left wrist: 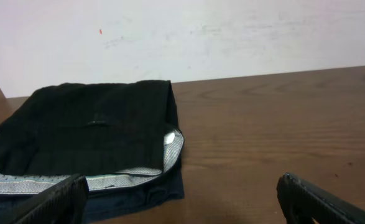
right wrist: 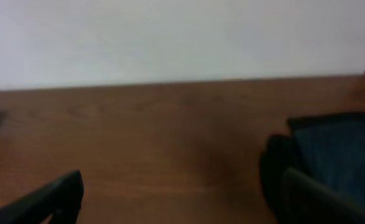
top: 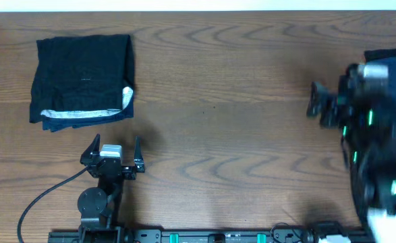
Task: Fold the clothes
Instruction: 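Move the right gripper over the clothes pile at the right edge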
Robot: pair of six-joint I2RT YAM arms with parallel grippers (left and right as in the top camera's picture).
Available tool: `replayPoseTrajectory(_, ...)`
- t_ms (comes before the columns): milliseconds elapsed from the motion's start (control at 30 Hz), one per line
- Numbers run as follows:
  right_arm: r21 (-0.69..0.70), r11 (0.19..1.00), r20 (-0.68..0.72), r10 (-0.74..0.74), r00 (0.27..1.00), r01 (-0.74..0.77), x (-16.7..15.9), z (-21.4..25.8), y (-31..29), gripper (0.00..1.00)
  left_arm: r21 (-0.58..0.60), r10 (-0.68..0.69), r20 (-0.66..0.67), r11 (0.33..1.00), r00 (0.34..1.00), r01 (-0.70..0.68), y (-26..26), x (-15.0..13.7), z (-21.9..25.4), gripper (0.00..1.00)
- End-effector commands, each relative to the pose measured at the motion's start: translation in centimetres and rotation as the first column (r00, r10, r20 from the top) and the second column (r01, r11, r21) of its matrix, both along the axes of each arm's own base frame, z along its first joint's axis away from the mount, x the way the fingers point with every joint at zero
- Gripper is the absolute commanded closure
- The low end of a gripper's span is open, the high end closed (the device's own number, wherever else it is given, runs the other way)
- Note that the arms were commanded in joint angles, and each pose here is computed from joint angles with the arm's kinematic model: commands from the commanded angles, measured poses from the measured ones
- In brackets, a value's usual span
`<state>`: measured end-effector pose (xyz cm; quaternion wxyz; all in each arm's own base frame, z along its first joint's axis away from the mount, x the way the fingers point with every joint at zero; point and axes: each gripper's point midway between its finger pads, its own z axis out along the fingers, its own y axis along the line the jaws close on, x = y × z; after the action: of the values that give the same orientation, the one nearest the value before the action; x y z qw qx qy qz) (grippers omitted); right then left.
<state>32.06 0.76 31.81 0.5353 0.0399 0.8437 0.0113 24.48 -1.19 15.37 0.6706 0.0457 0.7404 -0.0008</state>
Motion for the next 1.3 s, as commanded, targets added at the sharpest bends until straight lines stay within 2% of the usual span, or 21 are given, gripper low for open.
replayPoseTrajectory(0, -0.048, 0.994, -0.089, -0.106, 0.990, 0.102, 3.7, 1.8, -3.2, 0.01, 0.007, -0.026, -0.044, 1.000, 0.999, 0.026, -0.5, -0.1, -1.5, 0.02)
replayPoseTrajectory(133, -0.105, 0.980, -0.243, -0.191, 0.951, 0.170, 8.2, 1.6, -7.8, 0.01, 0.007, -0.026, -0.044, 1.000, 0.999, 0.026, -0.5, -0.1, -1.5, 0.02)
replayPoseTrajectory(267, -0.127, 0.965, -0.298, -0.257, 0.919, 0.229, 11.8, 1.2, -12.0, 0.01, 0.007, -0.026, -0.044, 1.000, 0.999, 0.026, -0.5, -0.1, -1.5, 0.02)
replayPoseTrajectory(333, -0.128, 0.959, -0.312, -0.280, 0.908, 0.252, 12.8, 0.5, -13.4, 0.01, 0.007, -0.026, -0.044, 1.000, 0.999, 0.026, -0.5, -0.1, -1.5, 0.02)
replayPoseTrajectory(500, -0.211, 0.938, -0.369, -0.338, 0.865, 0.277, 12.7, -2.0, -17.2, 0.01, 0.007, -0.026, -0.044, 1.000, 0.999, 0.026, -0.5, -0.1, -1.5, 0.02)
replayPoseTrajectory(567, -0.225, 0.934, -0.396, -0.347, 0.850, 0.277, 12.8, -3.3, -18.5, 0.12, 0.007, -0.026, -0.044, 1.000, 0.999, 0.026, -0.5, -0.1, -1.5, 0.02)
replayPoseTrajectory(667, -0.238, 0.930, -0.438, -0.360, 0.824, 0.280, 13.2, -5.6, -20.4, 0.43, 0.007, -0.026, -0.044, 1.000, 0.999, 0.026, -0.5, -0.1, -1.5, 0.02)
replayPoseTrajectory(800, -0.241, 0.926, -0.500, -0.374, 0.781, 0.289, 13.9, -9.8, -22.8, 0.44, 0.007, -0.026, -0.044, 1.000, 0.999, 0.026, -0.5, -0.1, -1.5, 0.02)
replayPoseTrajectory(933, -0.229, 0.929, -0.557, -0.370, 0.744, 0.290, 14.8, -14.2, -24.4, 0.39, 0.007, -0.026, -0.044, 1.000, 0.999, 0.026, -0.5, -0.1, -1.5, 0.02)
replayPoseTrajectory(1267, -0.255, 0.948, -0.597, -0.311, 0.739, 0.193, 18.4, -22.8, -25.9, 0.39, 0.007, -0.026, -0.044, 1.000, 0.999, 0.026, -0.5, -0.1, -1.5, 0.02)
